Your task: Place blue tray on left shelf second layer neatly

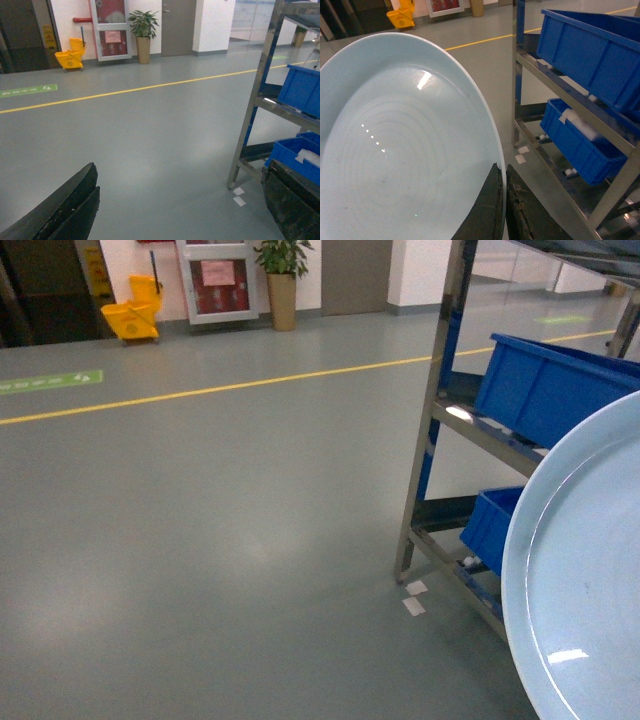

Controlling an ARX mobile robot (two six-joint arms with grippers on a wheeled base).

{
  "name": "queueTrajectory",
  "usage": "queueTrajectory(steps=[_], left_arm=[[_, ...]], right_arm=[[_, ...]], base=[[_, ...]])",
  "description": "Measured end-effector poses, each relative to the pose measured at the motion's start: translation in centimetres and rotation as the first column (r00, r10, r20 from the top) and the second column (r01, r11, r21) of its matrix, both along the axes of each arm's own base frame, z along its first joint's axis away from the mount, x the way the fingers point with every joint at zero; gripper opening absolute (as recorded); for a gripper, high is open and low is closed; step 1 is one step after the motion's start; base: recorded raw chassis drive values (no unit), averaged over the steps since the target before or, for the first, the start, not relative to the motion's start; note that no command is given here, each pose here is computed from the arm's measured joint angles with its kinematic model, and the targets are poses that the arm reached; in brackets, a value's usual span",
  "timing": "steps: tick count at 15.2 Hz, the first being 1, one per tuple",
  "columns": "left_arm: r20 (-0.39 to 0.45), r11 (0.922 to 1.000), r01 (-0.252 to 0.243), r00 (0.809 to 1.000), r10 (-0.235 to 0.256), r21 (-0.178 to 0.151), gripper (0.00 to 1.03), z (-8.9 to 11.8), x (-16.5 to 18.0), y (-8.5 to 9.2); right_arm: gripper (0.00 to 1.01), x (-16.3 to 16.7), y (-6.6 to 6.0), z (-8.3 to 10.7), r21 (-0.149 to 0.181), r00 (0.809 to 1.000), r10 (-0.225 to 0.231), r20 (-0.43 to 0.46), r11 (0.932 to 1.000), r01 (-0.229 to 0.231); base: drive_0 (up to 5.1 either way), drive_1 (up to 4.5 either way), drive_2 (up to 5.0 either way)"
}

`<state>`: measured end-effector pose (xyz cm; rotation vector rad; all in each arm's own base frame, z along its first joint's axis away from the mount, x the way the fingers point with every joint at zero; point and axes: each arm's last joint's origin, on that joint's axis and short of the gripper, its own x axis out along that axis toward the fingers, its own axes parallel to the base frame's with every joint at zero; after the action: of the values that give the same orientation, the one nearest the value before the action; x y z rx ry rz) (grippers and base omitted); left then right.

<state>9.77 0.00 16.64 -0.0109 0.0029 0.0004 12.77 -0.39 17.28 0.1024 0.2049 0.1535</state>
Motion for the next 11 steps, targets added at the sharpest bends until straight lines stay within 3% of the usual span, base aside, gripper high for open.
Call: queueTrajectory(steps=[11], left_arm=[[0.000,1.0000,0.000,1.000,0.000,0.000,0.98,0.00,0.00,0.00]], right_arm=[[0.02,0.00,0.00,0.00,0.000,1.000,0.000,0.000,1.0000,0.000]], base=[[-1.6,-1.57,-1.6]])
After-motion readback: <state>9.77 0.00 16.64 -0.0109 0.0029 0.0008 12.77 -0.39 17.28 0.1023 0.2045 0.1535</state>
